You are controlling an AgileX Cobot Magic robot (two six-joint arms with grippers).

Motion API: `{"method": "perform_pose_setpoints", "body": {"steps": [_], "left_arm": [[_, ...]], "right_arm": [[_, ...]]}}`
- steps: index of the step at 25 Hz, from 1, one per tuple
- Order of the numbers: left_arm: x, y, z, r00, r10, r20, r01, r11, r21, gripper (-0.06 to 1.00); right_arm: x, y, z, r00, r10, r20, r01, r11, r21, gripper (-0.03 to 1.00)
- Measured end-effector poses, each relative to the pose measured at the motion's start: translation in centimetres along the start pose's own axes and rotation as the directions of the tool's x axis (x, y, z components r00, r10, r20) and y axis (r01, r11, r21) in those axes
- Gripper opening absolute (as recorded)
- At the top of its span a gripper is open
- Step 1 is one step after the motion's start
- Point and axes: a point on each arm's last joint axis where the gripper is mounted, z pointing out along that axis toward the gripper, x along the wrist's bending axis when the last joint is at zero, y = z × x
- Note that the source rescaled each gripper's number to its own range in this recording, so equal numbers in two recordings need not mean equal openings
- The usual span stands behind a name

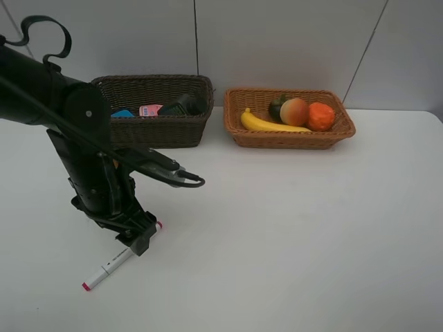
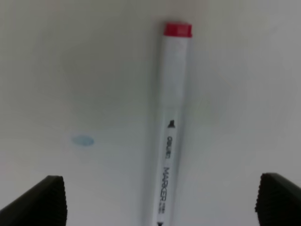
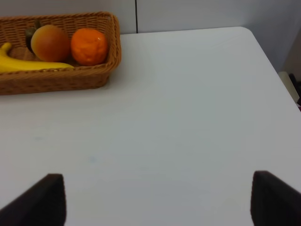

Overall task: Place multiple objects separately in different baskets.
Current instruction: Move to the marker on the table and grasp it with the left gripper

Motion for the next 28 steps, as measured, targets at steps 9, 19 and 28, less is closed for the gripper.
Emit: {"method": "perform_pose_setpoints", "body": {"steps": [9,19,28], "left_arm": [[0.3,0.2,2.0,0.999,0.046,-0.018,-0.045,0.997,0.055,1.00],[0.1,0.3,2.8,0.986,0.164,-0.038,-0.161,0.984,0.074,1.00],[-0.5,0.4,3.5,0.987,0.158,-0.027,-0.155,0.985,0.078,1.00]], "right_arm": [[0.0,0.0,0.0,1.000,0.000,0.000,0.000,1.000,0.000,1.00],[0.0,0.0,0.0,1.000,0.000,0.000,0.000,1.000,0.000,1.00],[0.0,0.0,0.0,1.000,0.000,0.000,0.000,1.000,0.000,1.00]]}}
